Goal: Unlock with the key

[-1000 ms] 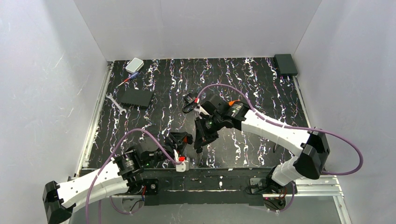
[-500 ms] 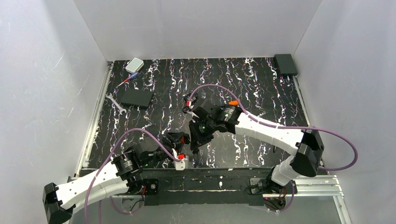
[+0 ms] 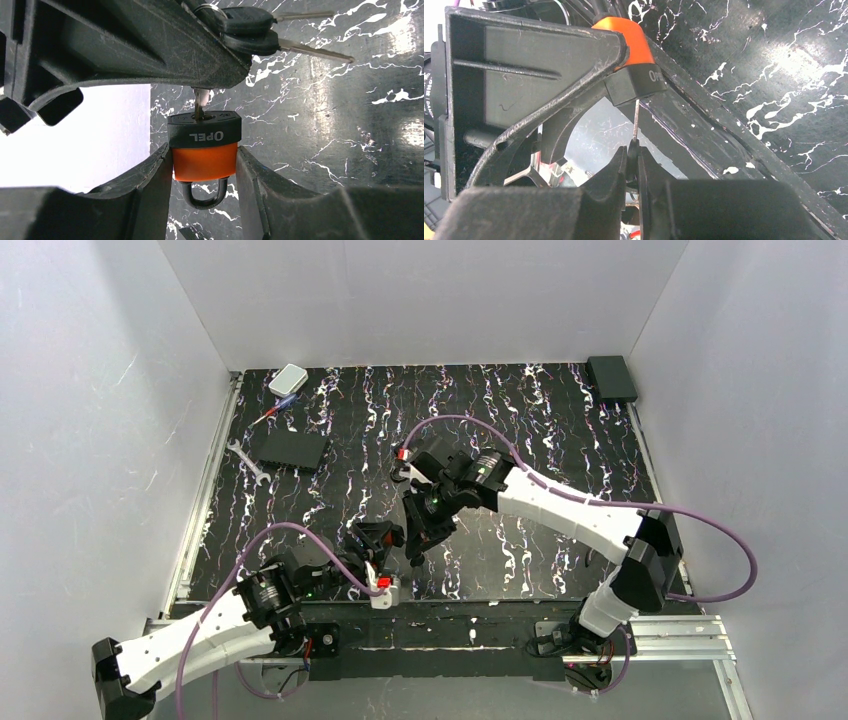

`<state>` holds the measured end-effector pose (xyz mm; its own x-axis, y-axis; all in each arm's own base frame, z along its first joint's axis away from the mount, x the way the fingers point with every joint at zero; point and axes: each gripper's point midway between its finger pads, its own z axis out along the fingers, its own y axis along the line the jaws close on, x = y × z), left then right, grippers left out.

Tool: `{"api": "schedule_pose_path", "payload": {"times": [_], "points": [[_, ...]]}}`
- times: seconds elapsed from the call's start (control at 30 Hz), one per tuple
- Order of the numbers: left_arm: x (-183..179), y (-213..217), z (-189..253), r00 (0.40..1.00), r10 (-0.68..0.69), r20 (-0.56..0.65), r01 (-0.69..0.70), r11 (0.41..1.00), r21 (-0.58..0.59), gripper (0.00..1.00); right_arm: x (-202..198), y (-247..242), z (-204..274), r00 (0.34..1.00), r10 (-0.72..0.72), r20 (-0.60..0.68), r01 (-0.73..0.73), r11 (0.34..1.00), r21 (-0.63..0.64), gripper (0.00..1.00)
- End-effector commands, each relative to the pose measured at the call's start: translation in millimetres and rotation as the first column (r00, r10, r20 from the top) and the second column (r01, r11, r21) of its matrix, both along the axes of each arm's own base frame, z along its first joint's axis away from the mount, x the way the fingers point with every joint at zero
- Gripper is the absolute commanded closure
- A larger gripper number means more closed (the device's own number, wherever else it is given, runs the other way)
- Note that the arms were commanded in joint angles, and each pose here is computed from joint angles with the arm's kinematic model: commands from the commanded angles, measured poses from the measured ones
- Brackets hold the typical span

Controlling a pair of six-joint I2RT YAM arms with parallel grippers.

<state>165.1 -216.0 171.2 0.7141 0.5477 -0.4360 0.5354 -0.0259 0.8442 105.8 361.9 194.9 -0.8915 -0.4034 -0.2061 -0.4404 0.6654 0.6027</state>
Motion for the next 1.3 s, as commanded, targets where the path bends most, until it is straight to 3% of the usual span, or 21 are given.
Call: {"api": "schedule_pose_path", "payload": {"times": [0.0, 0.3, 0.47, 0.7, 0.97, 1.07, 1.17, 1.27], "points": [[-33.9, -32.0, 34.9, 0.972, -0.235, 0.029, 0.237, 0.965, -0.109, 1.00, 37.9, 35.7, 28.5, 0.989, -0.012, 0.147, -0.007, 0.991, 0.131, 0.99], [-41.7, -34.6, 29.5, 0.963, -0.270, -0.011, 0.267, 0.957, -0.114, 1.00, 44.0, 34.0, 24.7, 0.974, 0.091, 0.209, -0.107, 0.992, 0.064, 0.99], [-37.0, -35.5, 43.4, 0.972, -0.235, -0.008, 0.230, 0.956, -0.182, 1.00, 29.8, 30.7, -2.8, 0.987, 0.079, 0.142, -0.093, 0.991, 0.093, 0.99], [-37.9, -36.6, 46.7, 0.971, -0.241, -0.013, 0.233, 0.952, -0.199, 1.00, 27.3, 33.7, -3.6, 0.991, 0.051, 0.127, -0.068, 0.988, 0.136, 0.99], [-43.5, -38.2, 41.6, 0.961, -0.278, -0.005, 0.273, 0.946, -0.174, 1.00, 41.8, 49.2, 34.4, 0.975, 0.077, 0.206, -0.113, 0.979, 0.169, 0.99], [-43.2, -37.7, 41.6, 0.961, -0.276, -0.005, 0.271, 0.947, -0.173, 1.00, 39.9, 58.2, 38.9, 0.979, 0.096, 0.177, -0.136, 0.963, 0.232, 0.99], [-44.5, -37.7, 46.6, 0.961, -0.276, -0.010, 0.269, 0.943, -0.197, 1.00, 30.9, 59.3, 26.4, 0.987, 0.109, 0.115, -0.136, 0.957, 0.257, 0.99], [-48.6, -37.6, 49.2, 0.956, -0.294, -0.004, 0.287, 0.934, -0.211, 1.00, 34.1, 53.2, 15.8, 0.982, 0.114, 0.150, -0.146, 0.964, 0.222, 0.99]]}}
